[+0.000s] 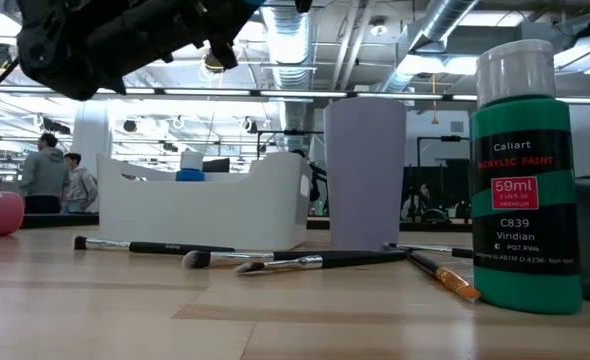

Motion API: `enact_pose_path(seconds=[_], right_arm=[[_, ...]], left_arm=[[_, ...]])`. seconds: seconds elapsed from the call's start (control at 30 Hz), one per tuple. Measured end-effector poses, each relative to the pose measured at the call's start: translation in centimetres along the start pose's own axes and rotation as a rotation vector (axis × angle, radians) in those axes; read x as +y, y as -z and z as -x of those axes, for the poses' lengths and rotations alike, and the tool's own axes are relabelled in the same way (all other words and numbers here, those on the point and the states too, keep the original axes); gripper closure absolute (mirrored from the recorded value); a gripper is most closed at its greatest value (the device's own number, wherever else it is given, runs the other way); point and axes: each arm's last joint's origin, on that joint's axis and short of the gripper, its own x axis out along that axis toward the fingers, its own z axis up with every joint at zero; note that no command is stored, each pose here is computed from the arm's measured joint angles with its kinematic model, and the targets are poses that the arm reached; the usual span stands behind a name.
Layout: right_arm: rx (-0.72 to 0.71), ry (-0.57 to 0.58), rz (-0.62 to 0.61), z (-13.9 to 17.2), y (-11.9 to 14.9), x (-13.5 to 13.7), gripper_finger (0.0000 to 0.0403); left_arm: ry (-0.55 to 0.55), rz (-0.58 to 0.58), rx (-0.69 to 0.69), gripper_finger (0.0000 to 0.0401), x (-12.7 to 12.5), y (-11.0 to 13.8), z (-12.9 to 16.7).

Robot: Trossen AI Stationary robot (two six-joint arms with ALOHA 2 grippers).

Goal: Pick & Place Paint Supplies
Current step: Put the blue paint bottle into the white bin

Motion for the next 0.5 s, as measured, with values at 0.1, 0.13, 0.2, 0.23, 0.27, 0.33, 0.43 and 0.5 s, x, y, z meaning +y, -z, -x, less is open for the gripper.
enact_pose_path(seconds=[0.1,0.13,0.2,0.23,0.27,0.33,0.43,0.5], right_arm=[[-0.014,-0.005,0.009,0.1,-0.2,0.1,0.0251],[-0.013,-0.005,0.009,0.1,-0.2,0.1,0.0253],[-0.024,-0.005,0.012,0.1,-0.3,0.1,0.0255],[-0.029,-0.006,0.013,0.1,-0.4,0.1,0.0255],[-0.03,-0.006,0.014,0.1,-0.4,0.1,0.0255],[-0.029,-0.006,0.014,0.1,-0.4,0.1,0.0252],[-0.028,-0.004,0.015,0.0,-0.3,0.1,0.0249],[-0.027,-0.003,0.015,0.0,-0.3,0.1,0.0252]], left_arm=[[0.005,0.0,-0.011,0.0288,0.1,0.2,-1.0],[0.008,-0.001,-0.015,0.0288,0.0,0.2,-1.3],[0.013,-0.008,-0.026,0.0288,-0.2,0.0,-1.6],[0.015,-0.012,-0.032,0.0289,-0.3,-0.1,-1.8],[0.015,-0.015,-0.033,0.0289,-0.3,-0.1,-1.8],[0.013,-0.014,-0.032,0.0289,-0.3,-0.1,-1.8],[0.009,-0.011,-0.032,0.0289,-0.3,-0.1,-1.8],[0.009,-0.009,-0.031,0.0289,-0.3,-0.1,-1.8]])
